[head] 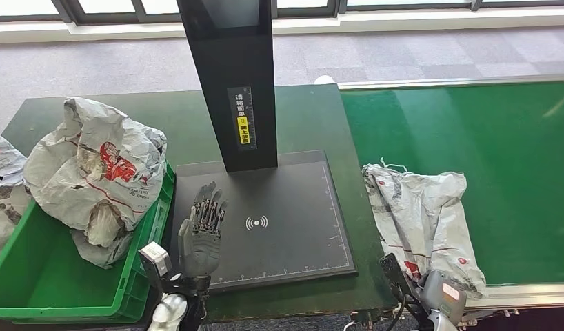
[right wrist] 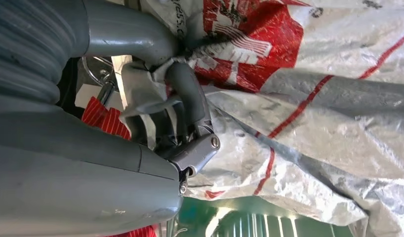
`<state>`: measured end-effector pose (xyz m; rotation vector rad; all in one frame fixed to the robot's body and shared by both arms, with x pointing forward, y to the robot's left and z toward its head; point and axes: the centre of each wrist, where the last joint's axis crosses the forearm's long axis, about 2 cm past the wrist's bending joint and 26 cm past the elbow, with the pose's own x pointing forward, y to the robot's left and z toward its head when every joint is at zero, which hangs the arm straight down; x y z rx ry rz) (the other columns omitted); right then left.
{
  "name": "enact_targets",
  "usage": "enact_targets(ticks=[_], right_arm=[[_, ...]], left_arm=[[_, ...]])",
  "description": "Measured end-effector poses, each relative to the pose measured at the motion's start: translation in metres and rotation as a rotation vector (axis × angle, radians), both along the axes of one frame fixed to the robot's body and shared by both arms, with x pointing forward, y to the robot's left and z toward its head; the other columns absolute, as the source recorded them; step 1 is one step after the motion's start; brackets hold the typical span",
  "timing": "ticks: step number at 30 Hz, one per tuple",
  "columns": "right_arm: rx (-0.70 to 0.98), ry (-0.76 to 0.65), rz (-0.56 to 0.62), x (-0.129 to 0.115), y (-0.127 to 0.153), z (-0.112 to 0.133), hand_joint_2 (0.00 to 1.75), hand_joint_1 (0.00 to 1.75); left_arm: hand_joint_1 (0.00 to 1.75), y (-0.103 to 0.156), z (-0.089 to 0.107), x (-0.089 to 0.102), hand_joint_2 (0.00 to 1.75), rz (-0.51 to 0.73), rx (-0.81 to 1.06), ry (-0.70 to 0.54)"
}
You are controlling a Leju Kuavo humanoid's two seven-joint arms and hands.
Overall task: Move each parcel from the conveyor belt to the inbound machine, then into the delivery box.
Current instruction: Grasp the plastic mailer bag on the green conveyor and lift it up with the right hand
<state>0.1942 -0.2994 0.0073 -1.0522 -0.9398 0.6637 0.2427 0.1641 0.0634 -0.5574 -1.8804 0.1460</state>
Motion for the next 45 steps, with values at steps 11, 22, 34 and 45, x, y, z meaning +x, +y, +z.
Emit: enact_targets(ticks=[11,22,34,45], right_arm=[[0.012,-0.091,-0.045,-0.009,-0.001,0.008,1.75,1.75],[0.088,-0.547,-0.101,-0.009,-0.011,0.033,1.75,1.75],[0.344,-1.288,0.043,-0.015,0.014,0.123,1.75,1.75],[0.612,-1.400,0.512,0.009,0.120,0.177,1.75,1.75]], left_arm=[[0.00,0.001,0.014,0.018,0.00,-0.005,0.013,-0.056],[0.00,0.002,0.025,0.028,0.00,0.020,0.050,-0.083],[0.00,0.002,0.027,0.028,0.00,0.042,0.047,-0.096],[0.00,-0.001,0.019,0.030,0.00,0.045,0.006,-0.090]])
